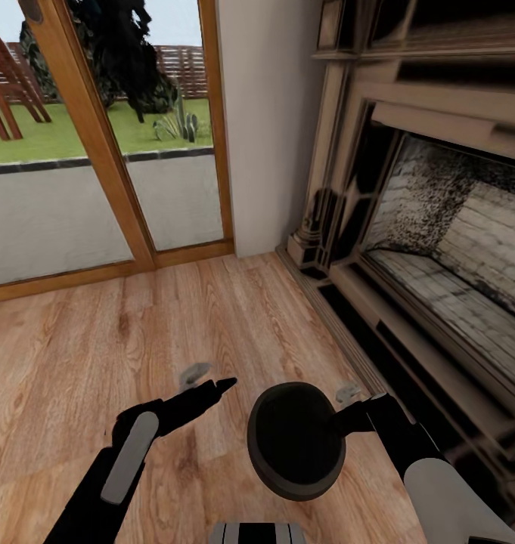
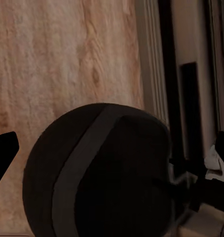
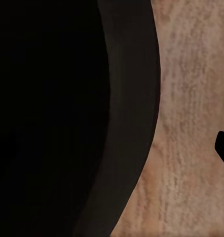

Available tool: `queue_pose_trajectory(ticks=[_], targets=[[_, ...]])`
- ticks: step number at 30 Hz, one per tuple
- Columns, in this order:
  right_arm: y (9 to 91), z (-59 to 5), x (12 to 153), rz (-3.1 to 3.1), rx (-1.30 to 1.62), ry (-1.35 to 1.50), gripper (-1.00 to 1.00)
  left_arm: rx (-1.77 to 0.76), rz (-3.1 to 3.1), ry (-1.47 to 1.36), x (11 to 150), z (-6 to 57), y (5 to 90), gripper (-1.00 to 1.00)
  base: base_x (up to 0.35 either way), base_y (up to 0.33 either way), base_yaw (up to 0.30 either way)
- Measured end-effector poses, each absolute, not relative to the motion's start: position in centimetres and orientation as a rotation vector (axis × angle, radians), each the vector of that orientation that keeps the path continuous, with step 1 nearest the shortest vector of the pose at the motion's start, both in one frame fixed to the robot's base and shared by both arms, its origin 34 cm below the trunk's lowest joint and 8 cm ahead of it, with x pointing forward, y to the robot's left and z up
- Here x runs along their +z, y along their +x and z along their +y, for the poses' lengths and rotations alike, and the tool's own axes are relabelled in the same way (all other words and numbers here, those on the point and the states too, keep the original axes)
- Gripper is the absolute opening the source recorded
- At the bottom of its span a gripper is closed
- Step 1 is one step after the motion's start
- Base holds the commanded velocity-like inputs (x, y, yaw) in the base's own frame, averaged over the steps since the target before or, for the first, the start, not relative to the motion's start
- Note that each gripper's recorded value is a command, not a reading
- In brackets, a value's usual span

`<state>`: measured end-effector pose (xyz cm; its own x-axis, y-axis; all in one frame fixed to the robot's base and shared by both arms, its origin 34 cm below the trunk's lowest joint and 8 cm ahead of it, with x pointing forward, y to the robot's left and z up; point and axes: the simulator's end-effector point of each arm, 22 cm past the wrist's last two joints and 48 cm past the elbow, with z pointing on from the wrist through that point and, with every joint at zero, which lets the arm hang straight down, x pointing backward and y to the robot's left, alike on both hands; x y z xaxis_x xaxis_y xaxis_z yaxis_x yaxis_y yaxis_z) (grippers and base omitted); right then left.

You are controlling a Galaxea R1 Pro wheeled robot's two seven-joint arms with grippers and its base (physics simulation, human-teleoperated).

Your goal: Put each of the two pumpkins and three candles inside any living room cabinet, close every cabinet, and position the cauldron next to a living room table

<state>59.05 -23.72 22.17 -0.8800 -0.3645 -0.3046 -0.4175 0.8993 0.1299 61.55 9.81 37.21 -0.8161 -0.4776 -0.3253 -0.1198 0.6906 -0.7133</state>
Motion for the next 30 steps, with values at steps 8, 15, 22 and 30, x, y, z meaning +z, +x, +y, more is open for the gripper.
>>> queue_pose_trajectory(ticks=[8,15,22,30], targets=[[59.1,-23.9,22.1,2.791,0.263,-0.584,1.00,-0.903,2.507,-0.344,37.2,3.1,60.3,1.00,0.000,0.000,0.000],[59.3,-24.2,22.1,2.790,0.242,-0.580,1.00,-0.910,2.524,-0.316,36.6,0.9,59.4,1.00,0.000,0.000,0.000],[59.0,-24.3,21.4,2.802,0.240,-0.580,1.00,-0.914,2.536,-0.310,35.6,-0.2,58.8,1.00,0.000,0.000,0.000],[58.8,-24.4,21.0,2.810,0.240,-0.576,1.00,-0.909,2.562,-0.320,34.3,-0.3,58.2,1.00,0.000,0.000,0.000]])
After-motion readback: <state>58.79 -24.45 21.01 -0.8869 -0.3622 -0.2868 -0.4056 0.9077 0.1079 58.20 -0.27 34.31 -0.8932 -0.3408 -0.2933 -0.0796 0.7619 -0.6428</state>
